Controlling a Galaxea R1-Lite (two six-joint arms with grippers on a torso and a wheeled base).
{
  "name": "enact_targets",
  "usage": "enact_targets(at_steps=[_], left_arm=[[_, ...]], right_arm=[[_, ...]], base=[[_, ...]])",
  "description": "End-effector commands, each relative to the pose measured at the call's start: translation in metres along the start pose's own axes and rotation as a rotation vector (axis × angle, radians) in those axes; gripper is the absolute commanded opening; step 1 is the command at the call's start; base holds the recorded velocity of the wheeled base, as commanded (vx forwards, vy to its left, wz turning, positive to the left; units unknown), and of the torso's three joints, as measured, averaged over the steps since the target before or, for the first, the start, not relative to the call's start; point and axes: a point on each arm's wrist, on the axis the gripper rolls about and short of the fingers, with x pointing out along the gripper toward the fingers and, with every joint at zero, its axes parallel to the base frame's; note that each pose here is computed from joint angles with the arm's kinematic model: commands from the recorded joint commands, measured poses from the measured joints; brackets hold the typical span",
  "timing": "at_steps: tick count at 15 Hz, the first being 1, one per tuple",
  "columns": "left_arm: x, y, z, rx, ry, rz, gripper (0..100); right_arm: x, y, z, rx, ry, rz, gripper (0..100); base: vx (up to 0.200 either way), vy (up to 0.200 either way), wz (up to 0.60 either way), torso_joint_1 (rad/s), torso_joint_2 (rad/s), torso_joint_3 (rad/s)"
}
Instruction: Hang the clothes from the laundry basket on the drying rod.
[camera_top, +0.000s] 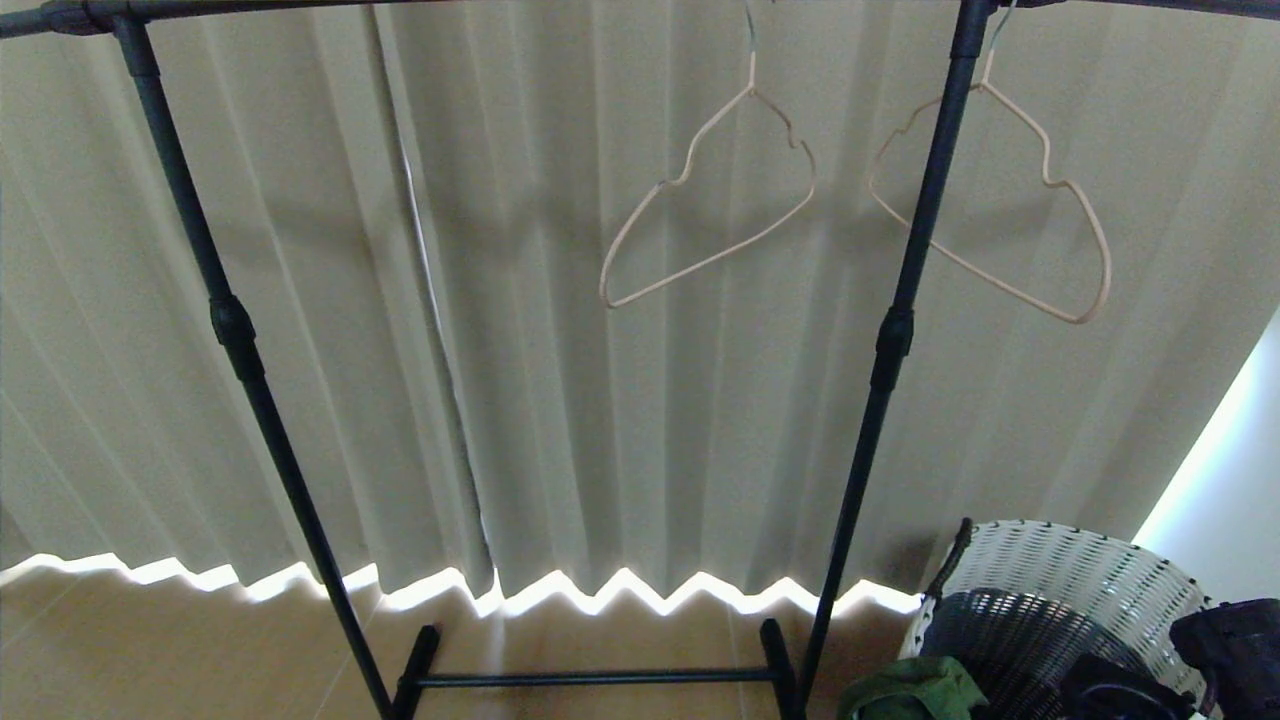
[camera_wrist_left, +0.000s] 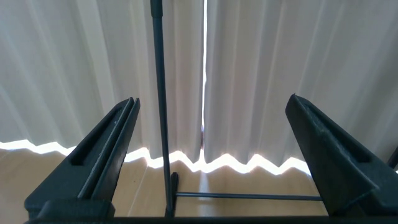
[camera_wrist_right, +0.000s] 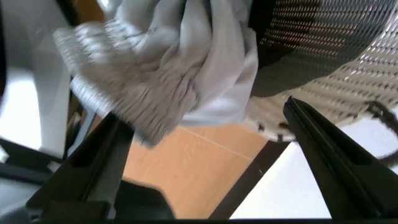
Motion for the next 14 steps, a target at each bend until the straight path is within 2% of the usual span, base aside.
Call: enact_targets(at_steps=[1, 4, 5, 12, 13, 14], left_arm=[[0.000, 0.000, 0.000, 0.000, -0.001, 0.001, 100], [0.000, 0.000, 0.000, 0.000, -0.001, 0.001, 100], [0.000, 0.000, 0.000, 0.000, -0.001, 0.001, 100], [0.000, 0.000, 0.000, -0.002, -0.001, 0.001, 100], [0.000, 0.000, 0.000, -0.001, -0.001, 0.002, 100], [0.000, 0.000, 0.000, 0.000, -0.001, 0.001, 100]], right_arm=[[0.017, 0.000, 0.003, -0.008, 0.068, 0.030, 100], [0.025, -0.003, 0.007, -0.006, 0.074, 0.013, 100], [0.028, -0.003, 0.008, -0.005, 0.072, 0.011, 0], [0.026, 0.000, 0.001, 0.009, 0.025, -0.012, 0], [0.023, 0.001, -0.001, 0.014, -0.004, -0.027, 0], [0.013, 0.003, -0.006, 0.025, -0.089, -0.069, 0]], base=[[0.000, 0.000, 0.00, 0.000, 0.00, 0.000], [0.000, 0.000, 0.00, 0.000, 0.00, 0.000], [0.000, 0.000, 0.00, 0.000, 0.00, 0.000], [0.000, 0.000, 0.00, 0.000, 0.00, 0.000], [0.000, 0.000, 0.00, 0.000, 0.00, 0.000], [0.000, 0.000, 0.00, 0.000, 0.00, 0.000]])
